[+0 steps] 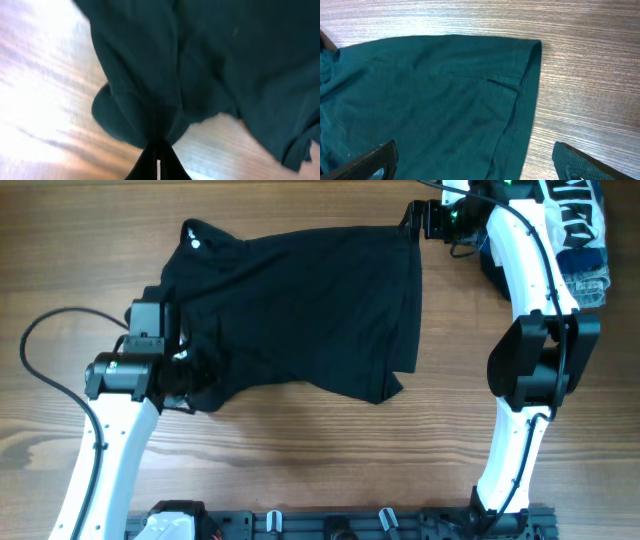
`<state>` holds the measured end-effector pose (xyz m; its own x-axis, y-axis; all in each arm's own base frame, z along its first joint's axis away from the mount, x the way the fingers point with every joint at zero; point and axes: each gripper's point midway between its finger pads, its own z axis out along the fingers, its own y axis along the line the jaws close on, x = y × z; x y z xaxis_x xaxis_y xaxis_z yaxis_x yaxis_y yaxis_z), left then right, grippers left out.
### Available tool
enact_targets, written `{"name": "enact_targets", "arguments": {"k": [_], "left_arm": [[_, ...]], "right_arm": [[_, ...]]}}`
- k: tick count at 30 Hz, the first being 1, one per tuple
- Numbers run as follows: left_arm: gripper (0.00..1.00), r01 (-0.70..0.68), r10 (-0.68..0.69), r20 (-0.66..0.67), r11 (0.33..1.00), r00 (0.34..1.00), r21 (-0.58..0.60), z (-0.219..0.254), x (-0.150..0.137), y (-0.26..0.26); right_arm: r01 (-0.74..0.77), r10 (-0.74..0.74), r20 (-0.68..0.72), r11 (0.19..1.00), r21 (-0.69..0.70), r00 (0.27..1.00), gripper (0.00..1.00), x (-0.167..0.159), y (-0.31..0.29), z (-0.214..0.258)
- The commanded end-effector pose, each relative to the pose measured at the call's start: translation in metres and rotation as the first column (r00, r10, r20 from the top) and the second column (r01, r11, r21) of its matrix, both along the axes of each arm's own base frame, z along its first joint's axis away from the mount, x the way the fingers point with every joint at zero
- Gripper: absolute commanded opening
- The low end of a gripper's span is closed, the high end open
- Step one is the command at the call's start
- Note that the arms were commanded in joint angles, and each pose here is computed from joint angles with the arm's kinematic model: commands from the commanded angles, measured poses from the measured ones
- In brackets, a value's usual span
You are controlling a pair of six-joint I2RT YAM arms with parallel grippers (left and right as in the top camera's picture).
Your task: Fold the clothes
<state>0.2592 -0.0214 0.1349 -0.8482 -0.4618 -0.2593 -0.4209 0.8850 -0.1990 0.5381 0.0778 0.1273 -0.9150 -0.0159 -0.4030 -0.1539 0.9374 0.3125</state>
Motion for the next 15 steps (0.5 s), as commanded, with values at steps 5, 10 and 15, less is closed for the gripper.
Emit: {"name": "enact_targets", "arguments": {"k": [5, 10, 15], "left_arm": [[0.04, -0.109, 0.055, 0.193, 0.953, 0.980, 0.283, -0.009, 0.085, 0.047], [0.11, -0.105, 0.035, 0.235, 0.951, 0.971, 0.292, -0.059, 0.142, 0.045], [1.00, -0.089, 0.025, 0.237, 0.961, 0.971, 0.262, -0.081, 0.159, 0.039]], "right_arm": [[-0.028, 0.027, 0.019, 1.000, 0.012, 0.999, 1.00, 0.000, 0.005, 0.007], [-0.028, 0.027, 0.020, 1.000, 0.011, 0.999, 1.00, 0.000, 0.005, 0.007], [-0.029, 0.029, 0.019, 1.000, 0.011, 0.999, 1.00, 0.000, 0.005, 0.007]]}}
